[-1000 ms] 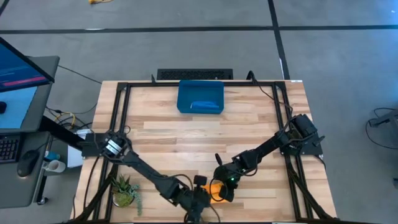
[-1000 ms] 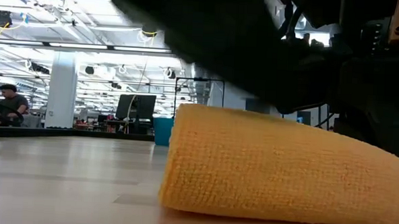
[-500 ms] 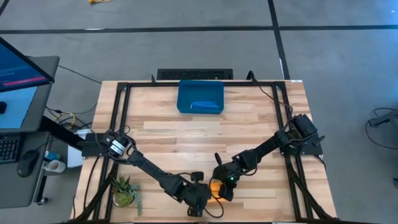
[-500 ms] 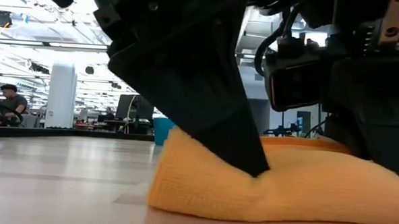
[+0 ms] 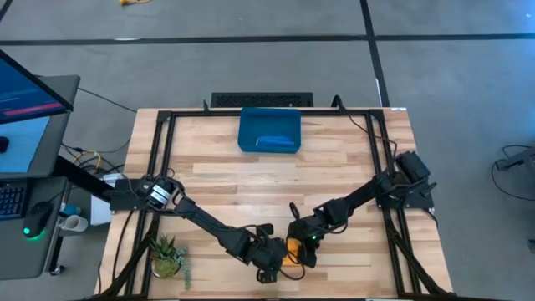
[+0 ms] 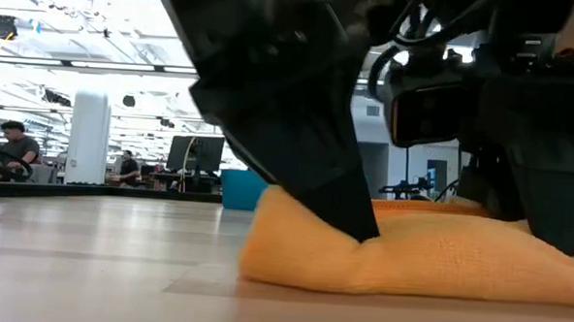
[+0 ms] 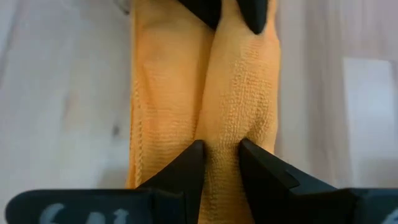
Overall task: Roll microfiber towels into tight, uniform cylinder then place into a basket
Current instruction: Roll the orange microfiber towel
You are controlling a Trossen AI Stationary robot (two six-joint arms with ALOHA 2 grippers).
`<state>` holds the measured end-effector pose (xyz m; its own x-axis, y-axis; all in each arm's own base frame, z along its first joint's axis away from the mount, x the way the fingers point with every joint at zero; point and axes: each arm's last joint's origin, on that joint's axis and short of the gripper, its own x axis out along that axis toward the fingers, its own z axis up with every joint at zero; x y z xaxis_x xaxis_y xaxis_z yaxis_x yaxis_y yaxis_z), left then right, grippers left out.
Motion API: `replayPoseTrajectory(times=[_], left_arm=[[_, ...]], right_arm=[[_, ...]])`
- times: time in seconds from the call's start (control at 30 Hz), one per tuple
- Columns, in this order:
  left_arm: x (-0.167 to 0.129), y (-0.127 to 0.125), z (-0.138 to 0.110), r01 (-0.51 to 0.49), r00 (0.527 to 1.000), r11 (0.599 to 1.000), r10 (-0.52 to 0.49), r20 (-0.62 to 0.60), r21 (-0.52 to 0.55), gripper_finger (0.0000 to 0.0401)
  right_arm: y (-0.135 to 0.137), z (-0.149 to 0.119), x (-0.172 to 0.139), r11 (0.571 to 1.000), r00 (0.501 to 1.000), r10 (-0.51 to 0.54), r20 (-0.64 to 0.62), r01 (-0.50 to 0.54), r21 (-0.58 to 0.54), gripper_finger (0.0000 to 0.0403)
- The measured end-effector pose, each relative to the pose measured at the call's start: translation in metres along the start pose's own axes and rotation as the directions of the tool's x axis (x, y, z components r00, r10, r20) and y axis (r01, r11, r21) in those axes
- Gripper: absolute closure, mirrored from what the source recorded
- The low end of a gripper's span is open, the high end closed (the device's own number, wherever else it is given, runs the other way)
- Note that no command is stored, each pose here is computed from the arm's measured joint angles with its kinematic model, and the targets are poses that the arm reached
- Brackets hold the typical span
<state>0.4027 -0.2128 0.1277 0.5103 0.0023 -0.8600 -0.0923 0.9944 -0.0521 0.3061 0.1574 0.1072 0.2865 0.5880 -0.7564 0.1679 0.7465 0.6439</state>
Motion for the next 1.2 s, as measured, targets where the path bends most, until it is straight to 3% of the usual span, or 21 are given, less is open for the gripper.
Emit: replayPoseTrajectory(times=[0.4,0.5,0.57,0.67,0.73,0.8,0.93,1.2], left_arm=[[0.004,0.013,0.005,-0.015,1.0,0.999,0.014,-0.017,-0.046,0.0305],[0.004,0.014,0.005,-0.016,1.0,0.999,0.015,-0.018,-0.048,0.0305],[0.004,0.014,0.006,-0.015,1.0,0.999,0.014,-0.019,-0.049,0.0305],[0.004,0.014,0.006,-0.015,1.0,0.999,0.014,-0.018,-0.045,0.0305],[0.004,0.014,0.006,-0.015,1.0,0.999,0.014,-0.018,-0.043,0.0305],[0.004,0.014,0.006,-0.015,1.0,0.999,0.014,-0.018,-0.043,0.0305],[0.004,0.014,0.006,-0.016,1.0,0.999,0.015,-0.015,-0.033,0.0305],[0.004,0.014,0.006,-0.016,1.0,0.999,0.015,-0.014,-0.028,0.0305]], right_arm=[[0.016,-0.027,-0.057,0.965,0.971,-0.239,0.0,0.237,-0.115,0.028],[0.029,-0.038,-0.064,0.936,0.962,-0.266,0.057,0.272,-0.223,0.028],[0.042,-0.05,-0.066,0.885,0.951,-0.282,0.128,0.309,-0.349,0.028],[0.062,-0.069,-0.061,0.758,0.915,-0.296,0.274,0.4,-0.516,0.0282],[0.072,-0.081,-0.055,0.67,0.886,-0.288,0.363,0.457,-0.584,0.0282],[0.079,-0.091,-0.048,0.609,0.864,-0.28,0.417,0.496,-0.618,0.0281],[0.081,-0.101,-0.034,0.54,0.853,-0.281,0.44,0.519,-0.662,0.028],[0.067,-0.094,0.004,0.369,0.841,-0.32,0.435,0.534,-0.761,0.0271]])
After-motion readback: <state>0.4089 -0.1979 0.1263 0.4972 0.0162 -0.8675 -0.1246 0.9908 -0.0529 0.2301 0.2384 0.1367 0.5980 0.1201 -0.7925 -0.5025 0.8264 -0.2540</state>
